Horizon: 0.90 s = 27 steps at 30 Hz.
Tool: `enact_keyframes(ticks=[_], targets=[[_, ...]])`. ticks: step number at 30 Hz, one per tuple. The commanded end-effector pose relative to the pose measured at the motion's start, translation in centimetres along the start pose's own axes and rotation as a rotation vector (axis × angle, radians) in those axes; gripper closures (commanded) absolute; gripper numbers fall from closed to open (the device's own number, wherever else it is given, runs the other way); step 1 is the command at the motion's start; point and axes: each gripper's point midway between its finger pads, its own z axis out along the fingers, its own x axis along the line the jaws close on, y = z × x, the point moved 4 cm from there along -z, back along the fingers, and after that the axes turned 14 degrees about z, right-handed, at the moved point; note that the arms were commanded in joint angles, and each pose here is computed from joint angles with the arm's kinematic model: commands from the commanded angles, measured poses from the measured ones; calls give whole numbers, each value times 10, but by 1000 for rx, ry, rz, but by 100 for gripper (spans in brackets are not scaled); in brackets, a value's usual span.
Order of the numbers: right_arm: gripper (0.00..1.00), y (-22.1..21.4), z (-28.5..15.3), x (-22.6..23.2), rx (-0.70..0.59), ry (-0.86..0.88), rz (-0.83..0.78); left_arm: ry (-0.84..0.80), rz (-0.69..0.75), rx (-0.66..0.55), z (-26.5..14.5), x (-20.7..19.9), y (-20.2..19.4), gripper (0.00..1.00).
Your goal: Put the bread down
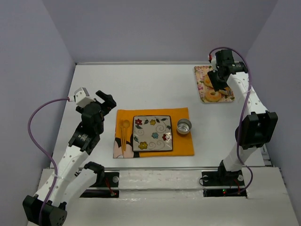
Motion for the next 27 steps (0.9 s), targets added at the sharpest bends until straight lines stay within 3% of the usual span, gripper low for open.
enact_keyframes(ticks=[1, 14, 27], targets=[[41, 5, -9, -8, -17, -7, -128, 19, -13, -50, 2, 1, 12, 1], [39, 7, 17, -6, 51, -42, -198, 25, -11, -54, 1, 3, 11, 1], [39, 11, 40, -17, 79, -203, -188, 33, -5, -48, 2, 5, 8, 1]])
